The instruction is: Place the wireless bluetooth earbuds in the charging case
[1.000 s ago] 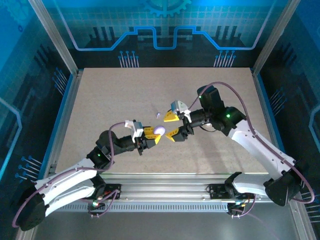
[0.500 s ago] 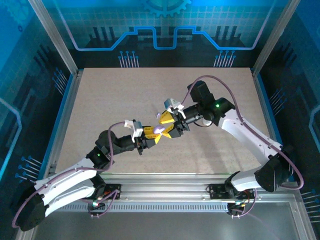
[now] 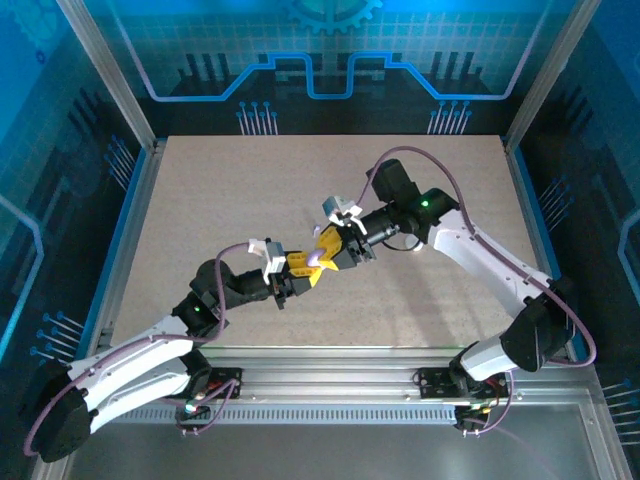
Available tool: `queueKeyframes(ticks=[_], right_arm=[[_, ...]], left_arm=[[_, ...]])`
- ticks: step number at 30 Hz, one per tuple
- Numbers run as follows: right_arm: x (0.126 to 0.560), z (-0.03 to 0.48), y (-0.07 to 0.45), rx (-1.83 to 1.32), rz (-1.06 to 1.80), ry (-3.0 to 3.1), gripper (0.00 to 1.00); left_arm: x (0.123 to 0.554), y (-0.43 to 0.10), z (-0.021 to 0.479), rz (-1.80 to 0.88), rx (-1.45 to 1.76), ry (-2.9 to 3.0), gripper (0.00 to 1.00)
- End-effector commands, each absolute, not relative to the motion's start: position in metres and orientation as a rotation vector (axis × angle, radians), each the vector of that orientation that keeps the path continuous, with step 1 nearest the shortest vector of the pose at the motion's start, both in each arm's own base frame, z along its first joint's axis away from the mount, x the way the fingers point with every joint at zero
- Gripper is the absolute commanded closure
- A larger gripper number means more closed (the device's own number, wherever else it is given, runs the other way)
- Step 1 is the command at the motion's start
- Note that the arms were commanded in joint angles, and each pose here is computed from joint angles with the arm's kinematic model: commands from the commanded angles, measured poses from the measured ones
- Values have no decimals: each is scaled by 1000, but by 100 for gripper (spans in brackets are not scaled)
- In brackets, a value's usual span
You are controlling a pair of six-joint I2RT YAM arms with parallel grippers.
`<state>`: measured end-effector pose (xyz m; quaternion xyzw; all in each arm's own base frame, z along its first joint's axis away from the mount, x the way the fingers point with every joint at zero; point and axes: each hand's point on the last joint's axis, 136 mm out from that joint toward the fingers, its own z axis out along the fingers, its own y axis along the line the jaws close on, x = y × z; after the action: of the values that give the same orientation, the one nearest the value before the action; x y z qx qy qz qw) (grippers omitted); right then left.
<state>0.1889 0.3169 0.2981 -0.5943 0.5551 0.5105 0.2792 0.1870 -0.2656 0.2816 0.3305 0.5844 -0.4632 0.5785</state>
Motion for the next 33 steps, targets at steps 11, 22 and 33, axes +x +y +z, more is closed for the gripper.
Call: queueKeyframes(ticks=[11,22,33], right_arm=[[187,305,306,-1632,1108,1526,89],[169,294,301,-1769,819,1486,90],[149,288,318,-1842,928,1479,88]], left_arm=[[182,-257,288,-1002,813,1373,37],[167,-251,267,-921,969,1472,33],[168,-255,268,-908,1005,1451,33]])
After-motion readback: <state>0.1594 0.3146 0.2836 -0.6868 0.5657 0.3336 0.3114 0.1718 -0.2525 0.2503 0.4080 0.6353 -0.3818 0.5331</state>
